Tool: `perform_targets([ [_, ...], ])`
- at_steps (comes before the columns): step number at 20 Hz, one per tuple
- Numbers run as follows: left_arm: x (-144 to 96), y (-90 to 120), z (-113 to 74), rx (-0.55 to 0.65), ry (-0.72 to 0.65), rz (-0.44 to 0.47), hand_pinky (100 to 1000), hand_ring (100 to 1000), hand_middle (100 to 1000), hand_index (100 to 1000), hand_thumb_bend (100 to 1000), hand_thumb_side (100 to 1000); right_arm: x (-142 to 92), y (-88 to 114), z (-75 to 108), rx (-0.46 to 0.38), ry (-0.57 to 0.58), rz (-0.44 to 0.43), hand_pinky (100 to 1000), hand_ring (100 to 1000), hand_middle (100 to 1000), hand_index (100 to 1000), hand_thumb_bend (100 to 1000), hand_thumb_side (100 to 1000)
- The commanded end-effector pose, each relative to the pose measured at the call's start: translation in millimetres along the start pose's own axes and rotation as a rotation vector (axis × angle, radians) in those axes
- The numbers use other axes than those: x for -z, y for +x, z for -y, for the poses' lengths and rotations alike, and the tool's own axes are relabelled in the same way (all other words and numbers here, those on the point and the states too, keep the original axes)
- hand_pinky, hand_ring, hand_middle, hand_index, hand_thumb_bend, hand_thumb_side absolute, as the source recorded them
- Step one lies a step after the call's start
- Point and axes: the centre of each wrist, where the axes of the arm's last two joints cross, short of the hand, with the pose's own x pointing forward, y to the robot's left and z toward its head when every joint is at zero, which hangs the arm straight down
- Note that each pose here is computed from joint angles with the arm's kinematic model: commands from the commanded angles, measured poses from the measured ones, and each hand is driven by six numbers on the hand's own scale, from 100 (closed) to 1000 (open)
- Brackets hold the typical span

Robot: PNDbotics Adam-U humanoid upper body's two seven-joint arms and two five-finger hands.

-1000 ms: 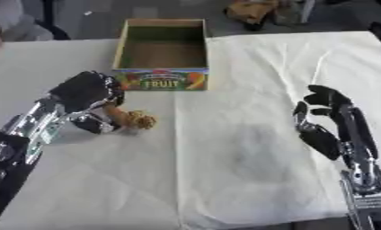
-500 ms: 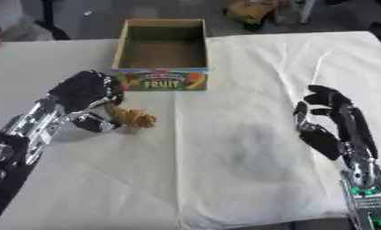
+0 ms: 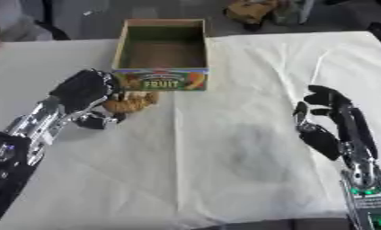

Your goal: Pick up objects on the table and place them in the box.

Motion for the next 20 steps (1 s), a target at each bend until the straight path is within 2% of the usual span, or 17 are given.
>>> perform_targets([
  [1,4.1,-5.3,-9.2,-0.014,0.09,-0.01,203,266,214,338,341,104,2.9,4.2,3.7,-0.007,-0.003,0.021,710,773,653,831,100,270],
  [6,4.7,-7.5,-11.3,-0.041,0.181,-0.023,192,262,198,318,336,100,2.7,4.1,3.6,-0.006,-0.002,0.02,710,774,653,831,100,272],
  [13,5.0,-12.1,-20.4,-0.034,0.224,-0.038,183,257,187,306,343,100,2.6,3.8,3.7,-0.006,-0.003,0.02,710,775,653,831,100,270],
  [20,8.4,-21.5,-44.7,-0.045,0.289,-0.074,180,258,188,306,337,100,2.5,3.8,3.8,-0.006,-0.003,0.02,710,776,653,831,100,270],
])
